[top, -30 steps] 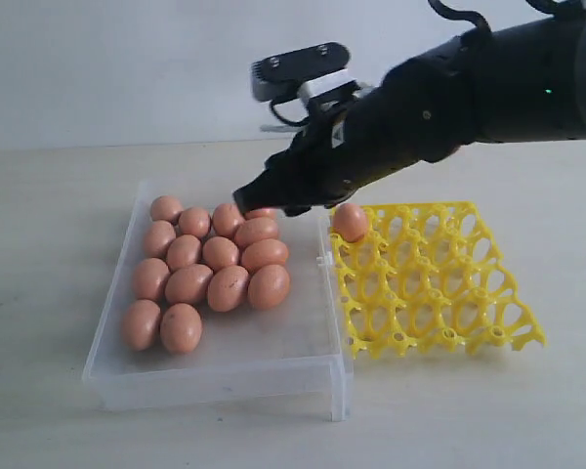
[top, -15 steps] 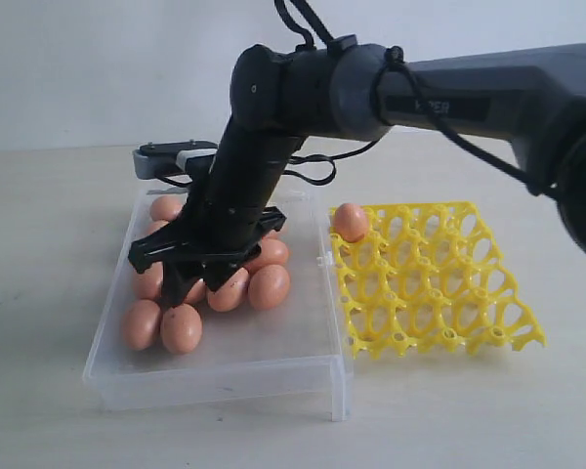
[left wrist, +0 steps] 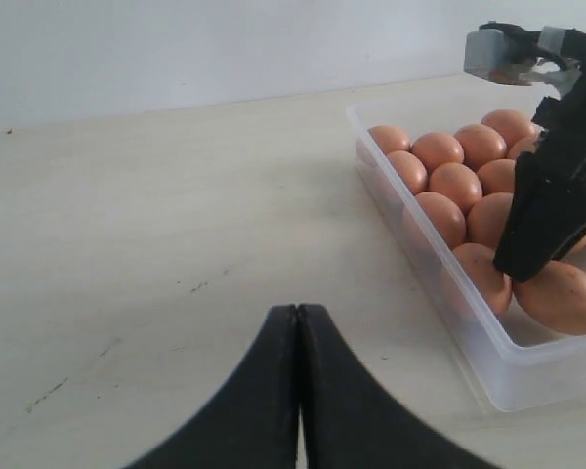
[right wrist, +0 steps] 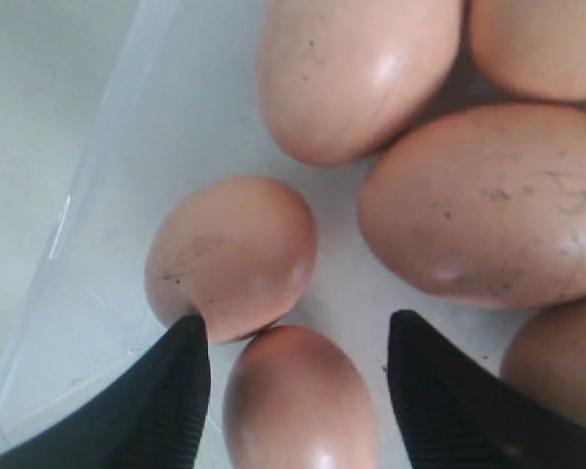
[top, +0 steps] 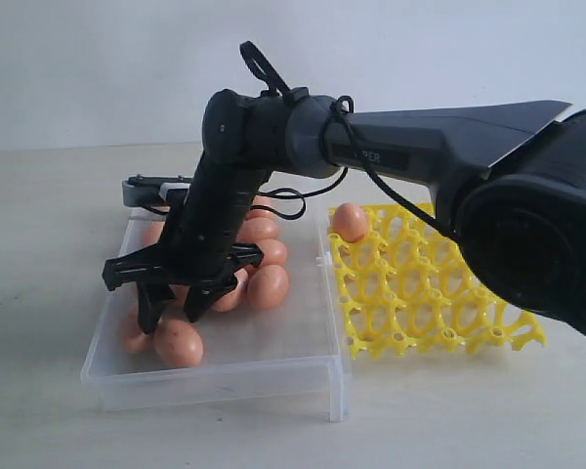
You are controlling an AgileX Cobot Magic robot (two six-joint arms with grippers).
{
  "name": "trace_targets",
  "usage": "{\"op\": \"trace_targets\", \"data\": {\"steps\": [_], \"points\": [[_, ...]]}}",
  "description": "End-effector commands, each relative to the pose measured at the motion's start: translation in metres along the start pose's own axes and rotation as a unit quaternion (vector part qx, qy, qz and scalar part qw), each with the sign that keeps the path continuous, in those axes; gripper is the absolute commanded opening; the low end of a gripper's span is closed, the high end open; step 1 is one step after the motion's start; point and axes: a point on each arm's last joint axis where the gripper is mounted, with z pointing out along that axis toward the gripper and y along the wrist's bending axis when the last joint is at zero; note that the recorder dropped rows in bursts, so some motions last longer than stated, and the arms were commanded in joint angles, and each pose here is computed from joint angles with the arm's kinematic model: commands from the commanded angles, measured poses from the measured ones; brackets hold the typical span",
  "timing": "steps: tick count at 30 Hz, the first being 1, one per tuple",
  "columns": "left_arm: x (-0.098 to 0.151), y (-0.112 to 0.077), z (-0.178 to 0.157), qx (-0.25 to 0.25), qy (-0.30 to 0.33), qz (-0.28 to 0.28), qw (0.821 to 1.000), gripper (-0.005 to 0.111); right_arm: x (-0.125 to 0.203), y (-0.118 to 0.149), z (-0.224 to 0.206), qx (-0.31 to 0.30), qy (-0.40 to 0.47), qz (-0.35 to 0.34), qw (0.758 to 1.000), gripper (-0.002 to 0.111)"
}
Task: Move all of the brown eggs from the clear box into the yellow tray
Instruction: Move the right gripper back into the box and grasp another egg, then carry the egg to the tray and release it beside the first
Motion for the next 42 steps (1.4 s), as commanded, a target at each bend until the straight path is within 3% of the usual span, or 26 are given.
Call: {"op": "trace_targets", "data": {"steps": [1,13,15,18,19,24,32,38,42], "points": [[-0.002,0.000,-0.001,0.001,-0.010,0.000,1.000,0.000,0.004,-0.006,0.007,0.023,0.025,-0.006,0.999,0.053],[-0.002,0.000,-0.001,0.001,-0.010,0.000,1.000,0.000,0.009,-0.002,-0.005,0.043,0.046,-0.032,0.997,0.051],[-0.002,0.000,-0.001,0.001,-0.010,0.000,1.000,0.000,0.010,0.000,-0.004,0.047,0.048,-0.049,0.997,0.039],[-0.002,0.000,-0.001,0.001,-0.010,0.000,1.000,0.000,0.010,0.002,-0.004,0.047,0.048,-0.080,0.995,0.005],[-0.002,0.000,-0.001,0.001,-0.010,0.000,1.000,0.000,0.009,0.004,-0.007,0.051,0.042,-0.092,0.994,0.001],[-0.002,0.000,-0.001,0.001,-0.010,0.000,1.000,0.000,0.001,0.020,-0.034,0.072,-0.029,-0.144,0.987,0.000],[-0.002,0.000,-0.001,0.001,-0.010,0.000,1.000,0.000,-0.002,0.057,-0.108,0.110,-0.177,-0.213,0.955,0.000],[-0.002,0.000,-0.001,0.001,-0.010,0.000,1.000,0.000,0.030,0.067,-0.164,0.128,-0.268,-0.237,0.925,0.000],[-0.002,0.000,-0.001,0.001,-0.010,0.000,1.000,0.000,0.070,0.047,-0.198,0.166,-0.333,-0.242,0.896,0.000]]}}
